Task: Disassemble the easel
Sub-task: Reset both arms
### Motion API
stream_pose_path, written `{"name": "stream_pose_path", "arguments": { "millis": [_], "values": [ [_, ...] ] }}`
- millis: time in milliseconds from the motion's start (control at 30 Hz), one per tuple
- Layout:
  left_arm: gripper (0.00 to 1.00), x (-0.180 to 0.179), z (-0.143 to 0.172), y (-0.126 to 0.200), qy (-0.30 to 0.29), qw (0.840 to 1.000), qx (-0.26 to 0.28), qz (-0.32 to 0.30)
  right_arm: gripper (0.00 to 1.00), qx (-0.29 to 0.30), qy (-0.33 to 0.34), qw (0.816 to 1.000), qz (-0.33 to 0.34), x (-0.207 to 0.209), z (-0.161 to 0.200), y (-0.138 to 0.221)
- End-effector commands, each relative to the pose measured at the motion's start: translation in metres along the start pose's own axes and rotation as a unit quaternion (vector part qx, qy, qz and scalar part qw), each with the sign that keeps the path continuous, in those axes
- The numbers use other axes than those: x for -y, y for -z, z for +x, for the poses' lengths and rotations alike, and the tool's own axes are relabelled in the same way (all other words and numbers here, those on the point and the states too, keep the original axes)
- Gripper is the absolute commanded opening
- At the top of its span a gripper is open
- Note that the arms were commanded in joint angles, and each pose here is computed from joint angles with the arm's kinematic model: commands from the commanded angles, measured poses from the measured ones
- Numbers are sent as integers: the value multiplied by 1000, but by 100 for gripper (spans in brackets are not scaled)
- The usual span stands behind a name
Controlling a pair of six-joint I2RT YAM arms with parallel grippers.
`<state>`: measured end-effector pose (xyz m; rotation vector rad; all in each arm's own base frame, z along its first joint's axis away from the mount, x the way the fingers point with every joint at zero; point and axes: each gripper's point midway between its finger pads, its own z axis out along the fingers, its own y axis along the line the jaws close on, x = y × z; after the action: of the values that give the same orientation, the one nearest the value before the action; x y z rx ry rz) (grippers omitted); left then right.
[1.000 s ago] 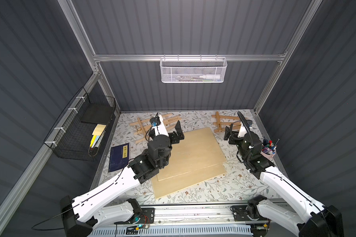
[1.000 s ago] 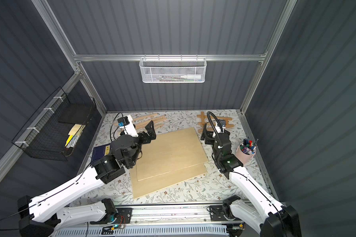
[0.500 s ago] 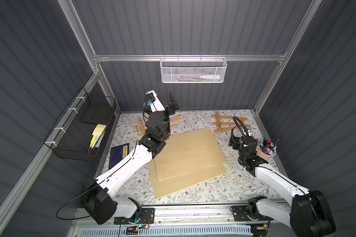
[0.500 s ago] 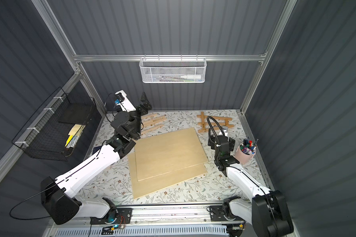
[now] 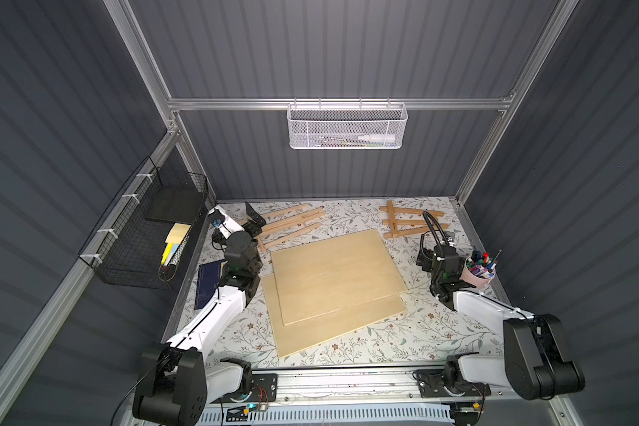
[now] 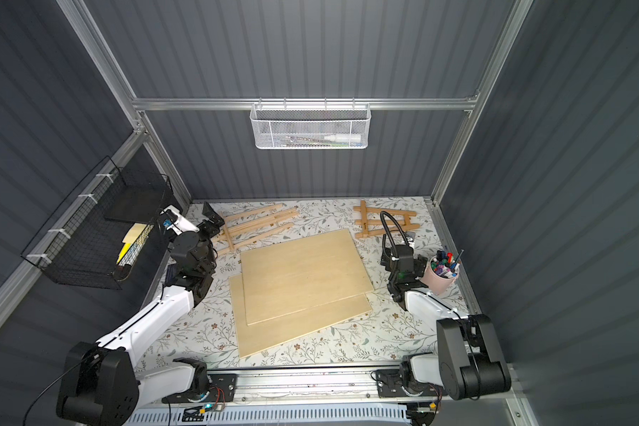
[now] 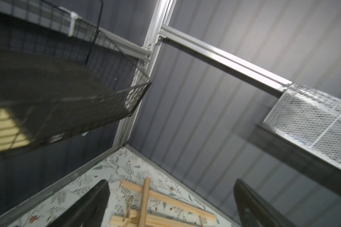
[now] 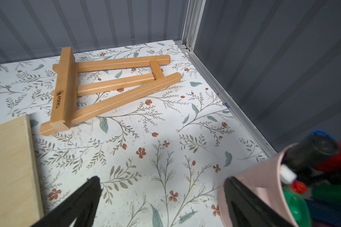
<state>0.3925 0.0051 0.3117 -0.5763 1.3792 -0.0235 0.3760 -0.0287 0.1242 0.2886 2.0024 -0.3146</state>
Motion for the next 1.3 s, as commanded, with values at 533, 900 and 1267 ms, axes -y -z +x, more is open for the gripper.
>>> {"name": "stream_pose_path", "arguments": {
  "millis": [533,900,1267],
  "values": [
    [100,-38,73,0,-125,992,6,0,99,95,9,994,-49,-11,-2,1],
    [100,-32,83,17,-131,987,42,80,99,131,-15,986,-103,-20,-2,4],
    [100,-28,72,42,-137,977,93,133,99,174,-55,980,-75,-1,10,13]
  ]
}}
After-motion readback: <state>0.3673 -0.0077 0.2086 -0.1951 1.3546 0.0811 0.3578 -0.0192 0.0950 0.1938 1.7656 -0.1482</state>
